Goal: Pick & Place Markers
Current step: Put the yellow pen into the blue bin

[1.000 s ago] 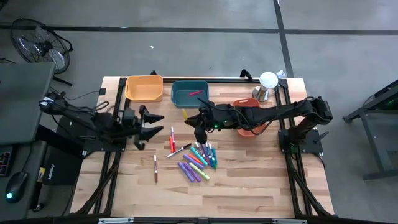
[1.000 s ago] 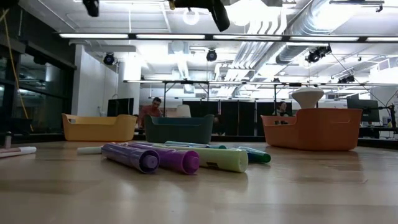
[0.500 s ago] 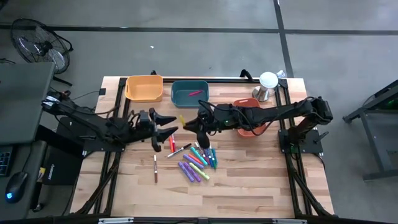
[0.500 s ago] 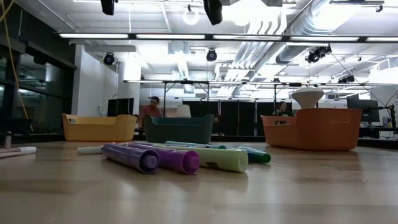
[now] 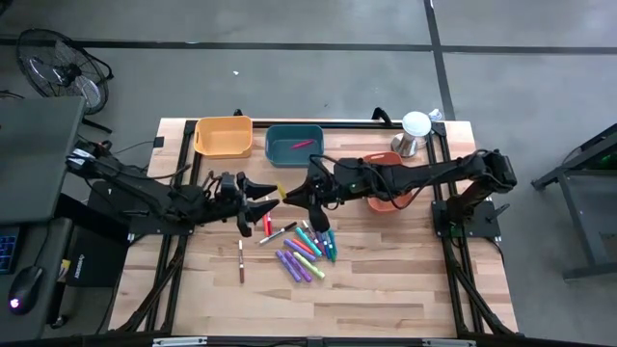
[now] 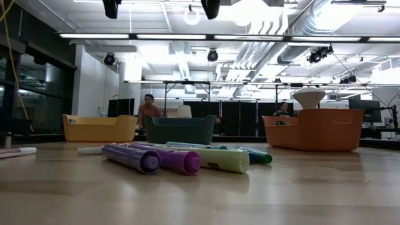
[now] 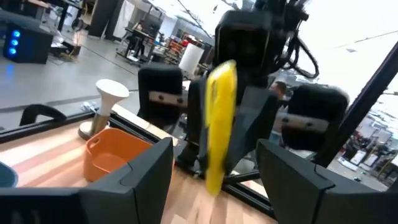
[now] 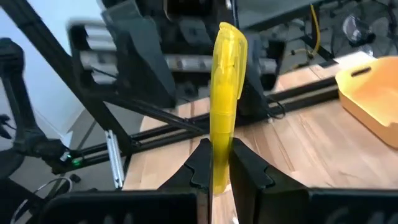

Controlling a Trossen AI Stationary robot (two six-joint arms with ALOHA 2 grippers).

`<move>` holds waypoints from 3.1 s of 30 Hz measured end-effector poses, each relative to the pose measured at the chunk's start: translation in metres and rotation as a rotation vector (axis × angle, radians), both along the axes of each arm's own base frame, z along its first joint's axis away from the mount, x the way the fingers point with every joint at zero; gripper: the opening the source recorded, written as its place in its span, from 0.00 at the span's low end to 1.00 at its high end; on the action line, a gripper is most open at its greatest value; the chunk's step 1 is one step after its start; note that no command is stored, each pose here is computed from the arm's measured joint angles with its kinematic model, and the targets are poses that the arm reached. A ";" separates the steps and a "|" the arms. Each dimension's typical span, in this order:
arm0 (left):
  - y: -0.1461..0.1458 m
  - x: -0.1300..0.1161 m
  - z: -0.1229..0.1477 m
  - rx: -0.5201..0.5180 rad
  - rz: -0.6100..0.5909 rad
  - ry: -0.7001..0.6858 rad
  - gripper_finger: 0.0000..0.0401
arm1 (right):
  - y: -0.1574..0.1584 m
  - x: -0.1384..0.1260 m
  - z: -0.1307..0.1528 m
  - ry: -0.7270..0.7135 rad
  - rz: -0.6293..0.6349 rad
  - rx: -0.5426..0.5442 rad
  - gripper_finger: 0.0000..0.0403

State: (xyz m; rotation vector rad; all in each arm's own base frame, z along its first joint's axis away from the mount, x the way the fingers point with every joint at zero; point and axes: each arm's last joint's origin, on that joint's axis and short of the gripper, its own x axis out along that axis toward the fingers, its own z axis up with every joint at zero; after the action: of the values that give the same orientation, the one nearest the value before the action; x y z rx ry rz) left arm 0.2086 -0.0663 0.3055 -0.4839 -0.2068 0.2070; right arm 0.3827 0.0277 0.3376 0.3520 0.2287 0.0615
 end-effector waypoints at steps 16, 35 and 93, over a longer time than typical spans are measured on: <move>-0.008 0.024 0.014 0.025 0.067 -0.034 0.57 | -0.003 0.000 0.001 -0.009 0.067 -0.009 0.07; 0.002 0.043 0.009 -0.005 -0.035 -0.008 0.26 | -0.004 0.000 -0.001 0.005 0.082 -0.024 0.06; 0.049 0.057 0.016 0.044 0.016 0.180 0.08 | -0.028 -0.115 0.036 0.431 -0.299 -0.105 0.47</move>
State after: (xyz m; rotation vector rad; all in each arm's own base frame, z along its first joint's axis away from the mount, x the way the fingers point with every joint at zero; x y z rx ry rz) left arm 0.2658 -0.0177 0.3216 -0.4176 -0.0388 0.2599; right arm 0.2674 0.0001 0.3738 0.2883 0.6008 -0.3235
